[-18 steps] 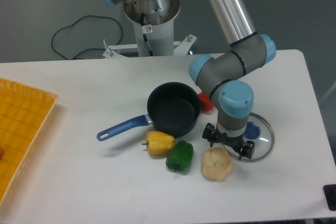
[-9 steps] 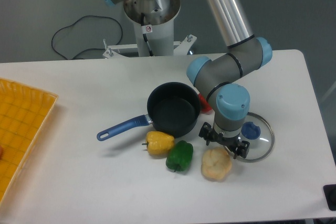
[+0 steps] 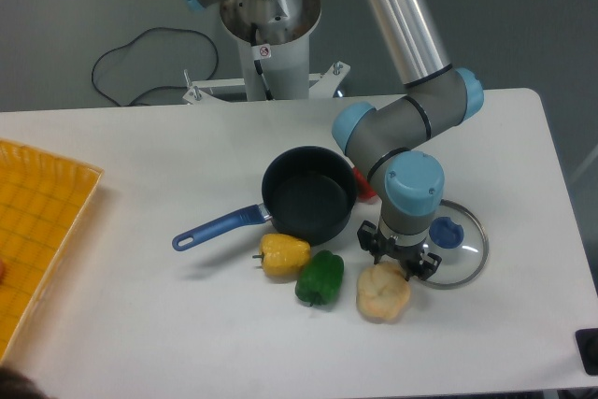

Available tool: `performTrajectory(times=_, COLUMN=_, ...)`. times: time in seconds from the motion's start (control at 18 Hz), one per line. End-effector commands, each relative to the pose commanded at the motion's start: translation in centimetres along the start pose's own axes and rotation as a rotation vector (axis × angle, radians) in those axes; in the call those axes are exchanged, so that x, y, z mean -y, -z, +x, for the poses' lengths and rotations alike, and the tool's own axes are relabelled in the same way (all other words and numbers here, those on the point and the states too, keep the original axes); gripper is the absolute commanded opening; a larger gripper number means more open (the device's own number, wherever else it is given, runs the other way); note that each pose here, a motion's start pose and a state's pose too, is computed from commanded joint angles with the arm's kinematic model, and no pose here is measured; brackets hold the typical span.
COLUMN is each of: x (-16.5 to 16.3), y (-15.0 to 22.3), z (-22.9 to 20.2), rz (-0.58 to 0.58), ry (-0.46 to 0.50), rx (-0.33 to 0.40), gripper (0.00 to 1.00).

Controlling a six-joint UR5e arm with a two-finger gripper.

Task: Pick up the bread
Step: 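Close the gripper on the beige bread bun, then lift the bread bun up off the table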

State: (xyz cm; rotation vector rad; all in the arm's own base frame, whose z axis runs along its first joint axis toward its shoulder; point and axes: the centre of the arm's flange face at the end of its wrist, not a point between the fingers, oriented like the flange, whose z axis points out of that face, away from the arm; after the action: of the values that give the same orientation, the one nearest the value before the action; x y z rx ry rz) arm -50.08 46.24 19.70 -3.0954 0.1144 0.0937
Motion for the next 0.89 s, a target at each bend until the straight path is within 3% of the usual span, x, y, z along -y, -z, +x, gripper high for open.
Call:
performTrajectory(times=0.28, x=0.2, y=1.3, z=-0.4, rz=0.012, ry=0.000, rx=0.023, gripper=0.00)
performTrajectory(times=0.56, x=0.1, y=4.9, z=-0.9, rz=0.033, ry=0.004, rx=0.073, gripper=0.00)
performTrajectory(times=0.89, x=-0.9, y=8.5, z=-1.5, rz=-0.004, ry=-0.034, rx=0.011, gripper=0.00)
